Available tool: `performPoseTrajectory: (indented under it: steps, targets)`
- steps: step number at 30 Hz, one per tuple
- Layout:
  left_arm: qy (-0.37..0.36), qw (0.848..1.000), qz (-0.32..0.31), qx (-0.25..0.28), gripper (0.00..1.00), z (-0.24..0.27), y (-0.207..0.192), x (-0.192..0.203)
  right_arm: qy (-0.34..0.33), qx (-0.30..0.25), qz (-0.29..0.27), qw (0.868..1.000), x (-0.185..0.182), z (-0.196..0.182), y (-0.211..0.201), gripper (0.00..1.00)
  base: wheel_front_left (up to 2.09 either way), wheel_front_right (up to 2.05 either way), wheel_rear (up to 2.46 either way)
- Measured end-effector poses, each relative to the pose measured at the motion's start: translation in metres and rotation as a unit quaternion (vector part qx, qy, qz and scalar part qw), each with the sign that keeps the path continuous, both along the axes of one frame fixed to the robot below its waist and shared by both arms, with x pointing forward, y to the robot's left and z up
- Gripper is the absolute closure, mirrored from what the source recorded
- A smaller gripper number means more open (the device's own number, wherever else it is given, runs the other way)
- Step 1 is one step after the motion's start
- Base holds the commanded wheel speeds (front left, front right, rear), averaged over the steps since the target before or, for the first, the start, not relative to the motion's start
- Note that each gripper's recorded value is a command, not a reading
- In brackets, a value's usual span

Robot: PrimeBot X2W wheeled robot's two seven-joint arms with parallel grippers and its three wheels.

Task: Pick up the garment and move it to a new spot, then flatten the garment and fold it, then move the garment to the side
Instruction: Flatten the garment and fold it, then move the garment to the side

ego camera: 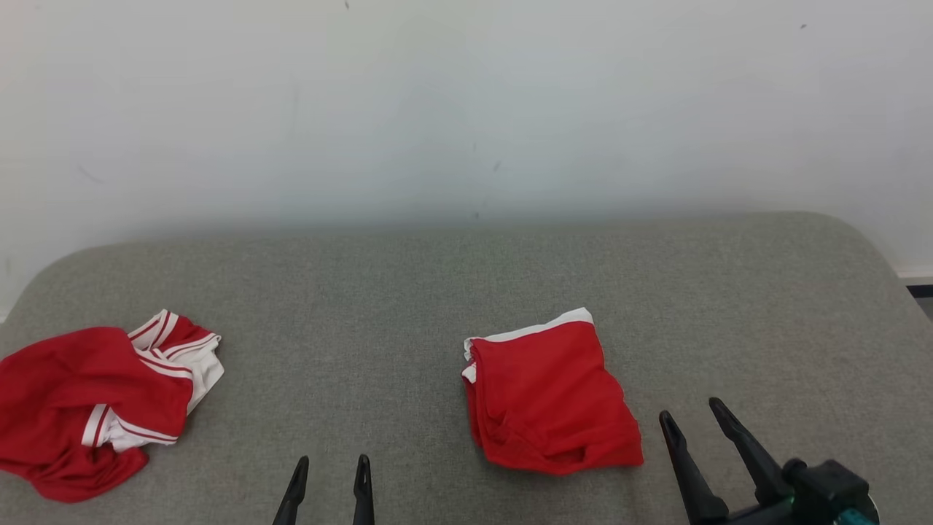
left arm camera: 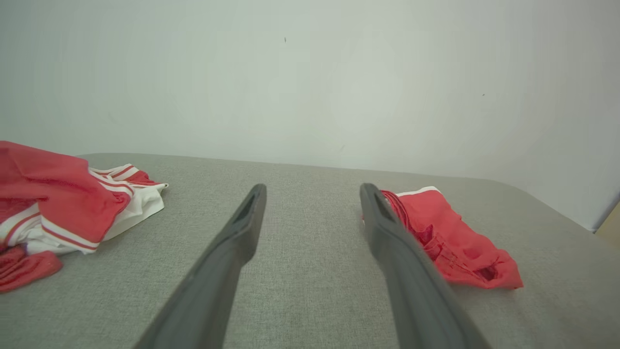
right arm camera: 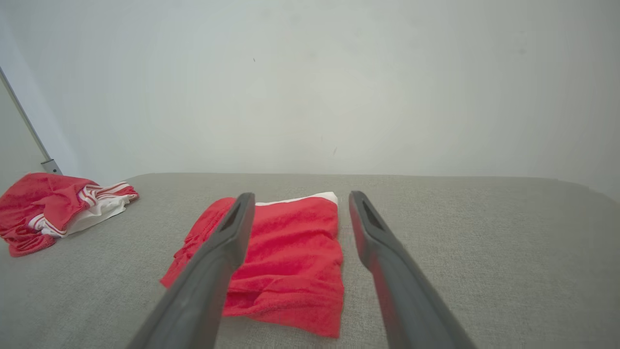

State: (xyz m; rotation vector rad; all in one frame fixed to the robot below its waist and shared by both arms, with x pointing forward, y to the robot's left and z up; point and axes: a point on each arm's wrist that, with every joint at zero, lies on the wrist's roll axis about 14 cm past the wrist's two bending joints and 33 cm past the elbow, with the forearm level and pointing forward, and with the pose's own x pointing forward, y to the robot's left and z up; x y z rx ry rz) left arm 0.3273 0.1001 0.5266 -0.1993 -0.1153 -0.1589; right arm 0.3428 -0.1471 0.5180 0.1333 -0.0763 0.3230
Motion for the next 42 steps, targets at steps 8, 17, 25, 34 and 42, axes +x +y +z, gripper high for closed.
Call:
performPoseTrajectory:
  steps: [8,17,25,34,42]
  targets:
    - [-0.010,1.000,0.004,0.026,0.00,0.000,0.006,-0.013,-0.006,-0.019,-0.036,0.999,-0.022,-0.006,-0.008,0.00,0.00,0.00,0.00]
    - [-0.008,0.999,0.008,0.040,0.00,-0.006,0.010,-0.027,0.009,-0.010,-0.057,0.998,-0.039,-0.017,-0.017,0.00,0.00,0.00,0.00]
    - [-0.010,0.999,0.006,0.050,0.00,-0.006,0.011,-0.027,0.009,-0.001,-0.066,0.998,-0.039,-0.016,-0.019,0.00,0.00,0.00,0.00]
    - [-0.003,0.998,0.006,0.055,0.00,-0.011,0.012,-0.028,0.012,0.001,-0.063,0.998,-0.039,-0.018,-0.016,0.00,0.00,0.00,0.00]
    - [0.009,0.998,0.007,0.056,0.00,-0.018,0.013,-0.029,0.011,0.001,-0.060,0.998,-0.035,-0.017,-0.014,0.00,0.00,0.00,0.00]
